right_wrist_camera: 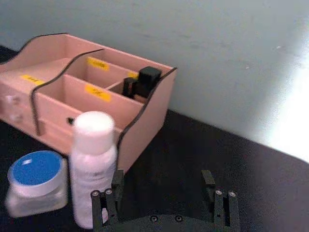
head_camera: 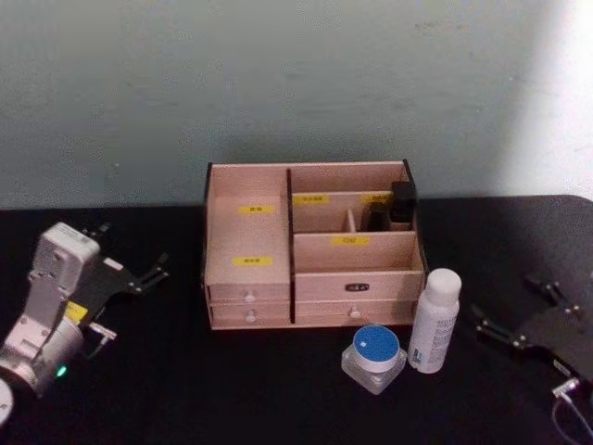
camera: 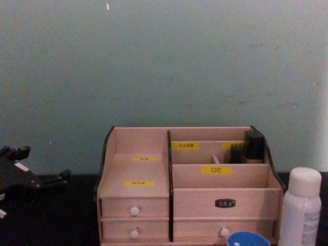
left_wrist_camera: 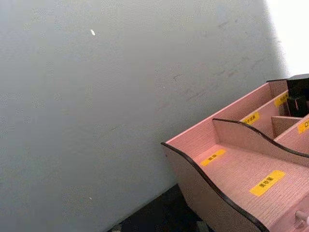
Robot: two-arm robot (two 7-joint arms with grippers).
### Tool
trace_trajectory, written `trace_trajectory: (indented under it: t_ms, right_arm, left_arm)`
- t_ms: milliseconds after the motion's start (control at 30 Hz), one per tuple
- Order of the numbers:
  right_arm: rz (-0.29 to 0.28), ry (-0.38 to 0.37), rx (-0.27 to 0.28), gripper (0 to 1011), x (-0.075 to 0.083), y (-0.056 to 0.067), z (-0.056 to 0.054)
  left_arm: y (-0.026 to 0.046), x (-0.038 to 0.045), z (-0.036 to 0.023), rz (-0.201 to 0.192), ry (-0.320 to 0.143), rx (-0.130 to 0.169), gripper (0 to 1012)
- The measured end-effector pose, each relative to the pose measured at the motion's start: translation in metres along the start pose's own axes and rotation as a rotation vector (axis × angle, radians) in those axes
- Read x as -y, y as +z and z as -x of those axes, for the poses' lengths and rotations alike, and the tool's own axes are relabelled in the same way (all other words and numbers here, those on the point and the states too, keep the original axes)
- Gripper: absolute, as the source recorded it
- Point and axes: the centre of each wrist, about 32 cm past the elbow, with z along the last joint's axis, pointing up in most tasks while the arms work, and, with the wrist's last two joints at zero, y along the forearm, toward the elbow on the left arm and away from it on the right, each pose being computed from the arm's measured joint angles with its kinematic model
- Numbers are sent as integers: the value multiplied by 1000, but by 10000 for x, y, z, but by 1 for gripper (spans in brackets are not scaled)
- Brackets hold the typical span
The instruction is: Pick up the facial cleanser and watermelon frost from the table and place them into the tiered storage box.
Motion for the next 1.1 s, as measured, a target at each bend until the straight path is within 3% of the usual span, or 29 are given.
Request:
trace_trajectory:
  t_ms: [200, 433, 700, 1100]
  right_arm:
    - [32, 64, -24, 1003, 147, 53, 10]
    - [33, 155, -67, 1003, 201, 89, 29]
    - [25, 216, -122, 1003, 67, 68, 87]
    - [17, 221, -145, 1003, -152, 28, 135]
  left_arm:
    - [0, 0, 0, 0, 0, 0, 1001]
    - [0, 0, 0, 0, 0, 0, 1001]
    - [0, 0, 0, 0, 0, 0, 1001]
    - [0, 0, 0, 0, 0, 0, 1001]
